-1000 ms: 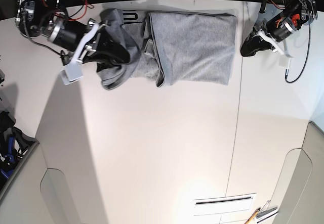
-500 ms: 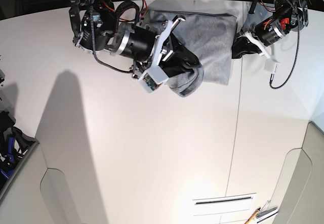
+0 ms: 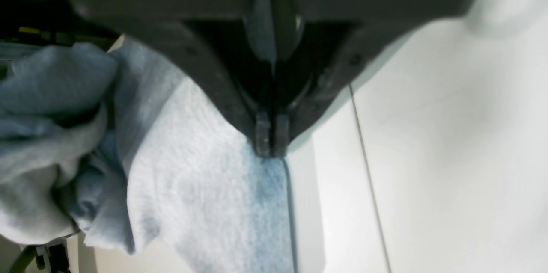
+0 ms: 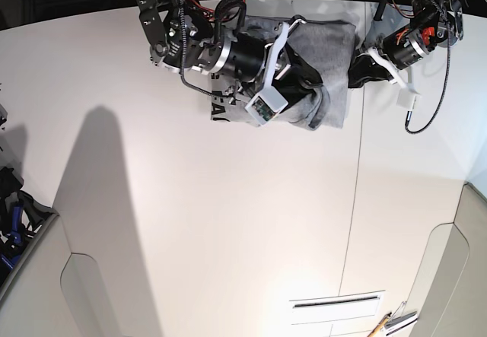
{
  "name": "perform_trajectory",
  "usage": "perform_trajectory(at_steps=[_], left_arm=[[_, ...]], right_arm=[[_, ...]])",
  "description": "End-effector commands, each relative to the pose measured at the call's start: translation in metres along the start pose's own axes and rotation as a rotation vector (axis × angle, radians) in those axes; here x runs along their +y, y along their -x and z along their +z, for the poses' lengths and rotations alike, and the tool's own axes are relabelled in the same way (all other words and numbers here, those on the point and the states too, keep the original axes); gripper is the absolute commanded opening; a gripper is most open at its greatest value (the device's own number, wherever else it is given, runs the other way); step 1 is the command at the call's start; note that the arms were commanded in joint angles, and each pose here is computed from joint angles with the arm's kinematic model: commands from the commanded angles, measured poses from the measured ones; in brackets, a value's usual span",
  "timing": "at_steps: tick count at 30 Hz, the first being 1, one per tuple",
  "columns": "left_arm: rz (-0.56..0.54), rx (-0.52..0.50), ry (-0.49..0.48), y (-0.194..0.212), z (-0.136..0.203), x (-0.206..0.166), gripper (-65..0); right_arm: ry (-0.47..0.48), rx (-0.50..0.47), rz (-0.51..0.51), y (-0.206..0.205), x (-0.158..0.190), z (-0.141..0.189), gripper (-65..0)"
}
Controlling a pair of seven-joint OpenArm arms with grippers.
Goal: Fold the T-shirt properly
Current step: 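Lay the collar end onto the folded stack and open the right gripper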
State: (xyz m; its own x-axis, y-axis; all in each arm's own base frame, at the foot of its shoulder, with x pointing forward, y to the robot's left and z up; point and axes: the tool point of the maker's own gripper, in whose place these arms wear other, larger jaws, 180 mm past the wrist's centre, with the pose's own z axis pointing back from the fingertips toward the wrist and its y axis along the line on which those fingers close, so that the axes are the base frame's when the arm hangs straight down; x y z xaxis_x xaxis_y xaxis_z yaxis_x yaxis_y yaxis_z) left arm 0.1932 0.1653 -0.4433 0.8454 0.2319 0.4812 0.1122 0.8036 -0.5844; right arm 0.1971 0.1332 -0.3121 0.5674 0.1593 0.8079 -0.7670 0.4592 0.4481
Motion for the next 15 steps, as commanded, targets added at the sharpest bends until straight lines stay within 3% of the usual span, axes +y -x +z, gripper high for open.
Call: perform_trajectory(at_steps=[1,7,15], left_arm=[[0.027,0.116,-0.027,0.031,-0.002,0.004,-65.0],[0.027,0.117,-0.027,0.031,-0.002,0.004,-65.0],[0.027,0.116,-0.027,0.031,-0.002,0.004,-65.0]], right_arm=[[-0.03,-0.08,0.016,-0.025,0.007,-0.002,-65.0],[-0.049,-0.127,0.035,-0.05,0.007,-0.009,-65.0],[-0.049,-0.126,0.043,-0.053,0.007,-0.01,-64.3]])
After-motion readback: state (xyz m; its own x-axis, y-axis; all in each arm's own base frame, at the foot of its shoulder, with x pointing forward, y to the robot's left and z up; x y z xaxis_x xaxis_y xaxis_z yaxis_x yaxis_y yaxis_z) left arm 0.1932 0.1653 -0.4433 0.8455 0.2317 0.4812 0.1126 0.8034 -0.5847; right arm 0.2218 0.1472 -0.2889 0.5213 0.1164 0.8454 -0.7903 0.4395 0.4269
